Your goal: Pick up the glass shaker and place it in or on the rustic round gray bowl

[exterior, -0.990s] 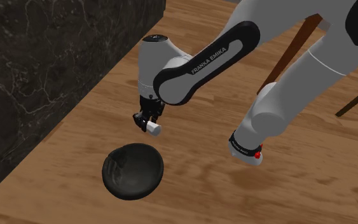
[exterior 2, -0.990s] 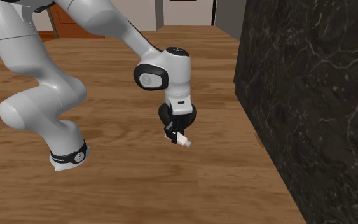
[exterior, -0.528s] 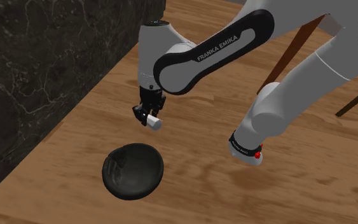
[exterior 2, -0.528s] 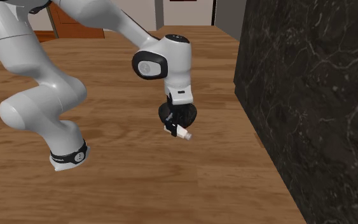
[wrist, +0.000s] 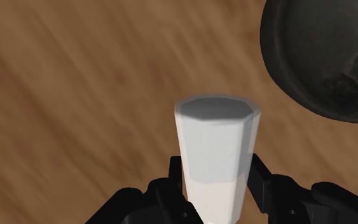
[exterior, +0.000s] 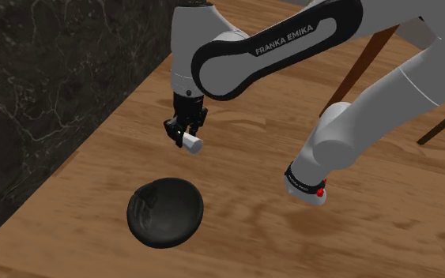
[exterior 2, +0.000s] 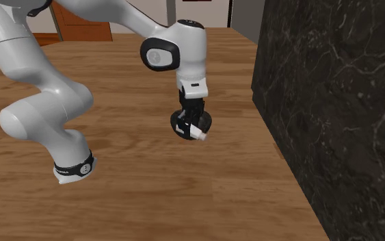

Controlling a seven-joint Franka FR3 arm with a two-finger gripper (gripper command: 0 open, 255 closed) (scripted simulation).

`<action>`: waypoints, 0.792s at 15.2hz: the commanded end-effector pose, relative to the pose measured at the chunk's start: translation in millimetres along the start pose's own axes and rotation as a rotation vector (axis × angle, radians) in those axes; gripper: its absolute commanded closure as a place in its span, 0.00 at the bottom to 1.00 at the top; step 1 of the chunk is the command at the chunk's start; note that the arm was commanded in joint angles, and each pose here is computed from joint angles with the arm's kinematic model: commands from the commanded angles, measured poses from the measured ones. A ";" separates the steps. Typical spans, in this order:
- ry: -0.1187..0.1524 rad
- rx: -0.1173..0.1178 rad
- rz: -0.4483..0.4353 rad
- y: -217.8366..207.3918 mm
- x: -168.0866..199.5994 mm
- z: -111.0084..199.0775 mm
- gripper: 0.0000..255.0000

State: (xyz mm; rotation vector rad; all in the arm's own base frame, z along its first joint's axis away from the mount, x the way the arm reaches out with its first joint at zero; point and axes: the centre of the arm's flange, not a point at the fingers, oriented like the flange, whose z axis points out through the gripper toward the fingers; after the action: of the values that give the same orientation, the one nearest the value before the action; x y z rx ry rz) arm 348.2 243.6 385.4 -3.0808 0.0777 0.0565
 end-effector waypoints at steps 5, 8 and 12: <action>0.000 0.000 0.000 -1.3 -1.1 -32.7 1.00; 0.000 0.000 0.000 -2.1 -1.7 -46.4 1.00; 0.000 0.000 0.000 -45.1 -32.3 -45.0 1.00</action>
State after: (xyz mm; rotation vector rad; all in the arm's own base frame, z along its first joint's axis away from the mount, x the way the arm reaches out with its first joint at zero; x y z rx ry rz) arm 329.3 276.8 434.0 -3.0811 0.0759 0.0564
